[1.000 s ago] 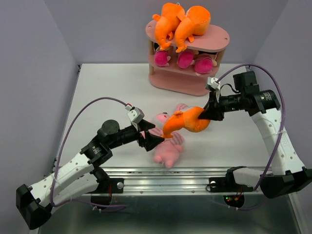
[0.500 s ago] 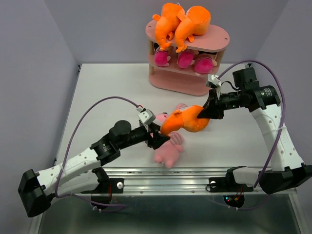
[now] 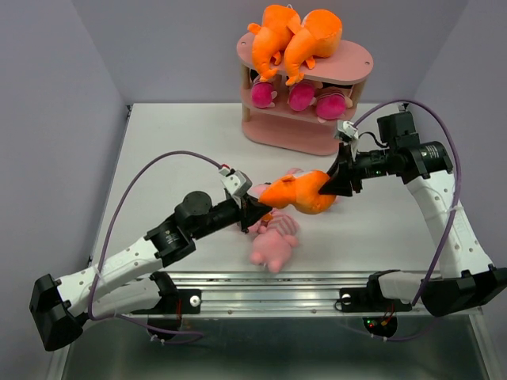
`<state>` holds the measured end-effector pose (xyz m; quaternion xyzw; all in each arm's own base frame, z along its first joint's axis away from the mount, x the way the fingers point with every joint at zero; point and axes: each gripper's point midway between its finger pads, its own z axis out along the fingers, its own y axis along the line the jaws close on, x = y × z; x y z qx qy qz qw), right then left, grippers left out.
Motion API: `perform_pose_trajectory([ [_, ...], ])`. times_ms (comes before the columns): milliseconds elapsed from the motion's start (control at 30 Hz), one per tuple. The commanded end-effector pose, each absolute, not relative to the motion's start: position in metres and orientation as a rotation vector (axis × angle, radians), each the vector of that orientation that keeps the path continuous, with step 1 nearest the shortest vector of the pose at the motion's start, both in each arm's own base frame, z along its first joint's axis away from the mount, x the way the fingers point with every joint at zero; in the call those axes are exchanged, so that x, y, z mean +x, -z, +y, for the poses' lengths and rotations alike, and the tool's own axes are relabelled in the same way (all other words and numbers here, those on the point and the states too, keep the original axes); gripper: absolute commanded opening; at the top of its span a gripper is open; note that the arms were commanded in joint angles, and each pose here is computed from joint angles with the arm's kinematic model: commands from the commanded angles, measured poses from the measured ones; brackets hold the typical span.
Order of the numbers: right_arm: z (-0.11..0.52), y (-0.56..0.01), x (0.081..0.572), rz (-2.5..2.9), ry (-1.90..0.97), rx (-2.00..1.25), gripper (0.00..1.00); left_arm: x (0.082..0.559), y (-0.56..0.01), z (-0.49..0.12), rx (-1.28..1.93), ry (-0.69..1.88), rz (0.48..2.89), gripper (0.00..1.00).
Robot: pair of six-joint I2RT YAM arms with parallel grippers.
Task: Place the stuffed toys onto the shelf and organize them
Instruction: Pass the stuffed toy from the right arm to the left, then place the stuffed toy onto shelf
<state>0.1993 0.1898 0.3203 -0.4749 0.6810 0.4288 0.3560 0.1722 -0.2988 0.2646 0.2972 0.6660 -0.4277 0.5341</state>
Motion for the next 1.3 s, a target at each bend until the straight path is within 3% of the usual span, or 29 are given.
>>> perform_pose_trajectory([
  [0, 0.189, -0.333, 0.213, 1.727, -1.001, -1.164, 0.69, 0.179, -0.305, -0.294, 0.642, 1.004, 1.501, 0.00],
  [33, 0.183, -0.327, 0.220, 1.794, -0.948, -1.097, 0.78, 0.181, -0.307, -0.292, 0.629, 0.993, 1.508, 0.00],
  [67, 0.180, -0.336, 0.229, 1.755, -0.869, -1.074, 0.99, 0.185, -0.303, -0.288, 0.610, 0.963, 1.539, 0.00],
  [300, 0.116, -0.347, 0.292, 1.832, -0.361, -0.574, 1.00, 0.206, -0.326, -0.261, 0.459, 0.812, 1.594, 0.00],
  [500, 0.106, -0.298, 0.295, 1.880, -0.324, -0.482, 1.00, 0.220, -0.369, -0.259, 0.390, 0.770, 1.574, 0.00],
  [833, 0.148, -0.213, 0.233, 1.805, -0.595, -0.941, 1.00, 0.253, -0.473, -0.300, 0.377, 0.778, 1.411, 0.00],
  [900, 0.151, -0.192, 0.221, 1.837, -0.646, -0.973, 1.00, 0.272, -0.472, -0.320, 0.390, 0.742, 1.427, 0.00],
  [1033, 0.156, -0.193, 0.212, 1.827, -0.700, -1.027, 1.00, 0.298, -0.517, -0.341, 0.330, 0.745, 1.359, 0.00],
  [1267, 0.155, -0.191, 0.209, 1.822, -0.697, -1.042, 1.00, 0.356, -0.532, -0.392, 0.245, 0.744, 1.332, 0.00],
])
